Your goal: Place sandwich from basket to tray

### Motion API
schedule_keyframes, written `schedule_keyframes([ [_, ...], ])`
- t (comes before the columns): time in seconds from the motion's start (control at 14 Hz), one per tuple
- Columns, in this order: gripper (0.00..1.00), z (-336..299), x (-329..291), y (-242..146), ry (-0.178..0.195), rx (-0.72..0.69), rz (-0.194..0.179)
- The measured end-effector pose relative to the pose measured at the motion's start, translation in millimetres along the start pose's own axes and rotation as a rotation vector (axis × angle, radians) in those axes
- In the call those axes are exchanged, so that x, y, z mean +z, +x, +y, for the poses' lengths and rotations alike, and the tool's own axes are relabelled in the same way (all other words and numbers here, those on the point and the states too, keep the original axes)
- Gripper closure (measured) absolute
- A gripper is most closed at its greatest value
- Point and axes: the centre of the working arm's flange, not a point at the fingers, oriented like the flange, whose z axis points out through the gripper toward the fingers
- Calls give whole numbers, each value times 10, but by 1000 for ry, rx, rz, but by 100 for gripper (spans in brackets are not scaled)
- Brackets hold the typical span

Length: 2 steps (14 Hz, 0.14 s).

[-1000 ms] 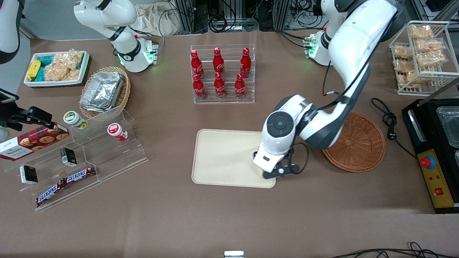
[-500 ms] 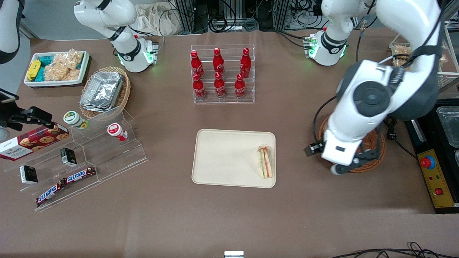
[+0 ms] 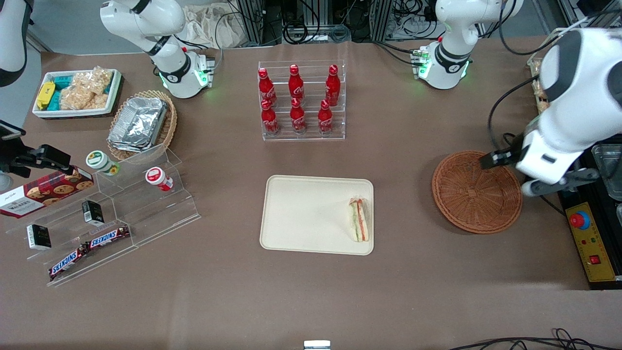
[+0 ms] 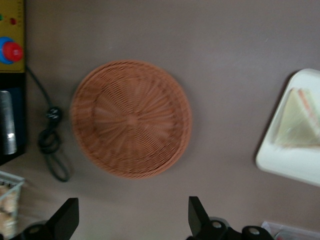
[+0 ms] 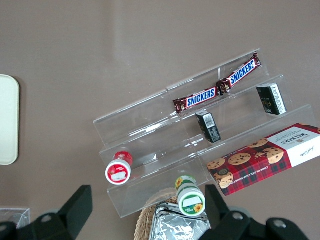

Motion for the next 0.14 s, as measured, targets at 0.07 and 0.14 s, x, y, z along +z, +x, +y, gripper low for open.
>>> schedule_keyframes([
  [0.07, 1, -114, -69, -11, -4, 18, 8],
  [0.14, 0, -194, -115, 6, -8, 36, 17],
])
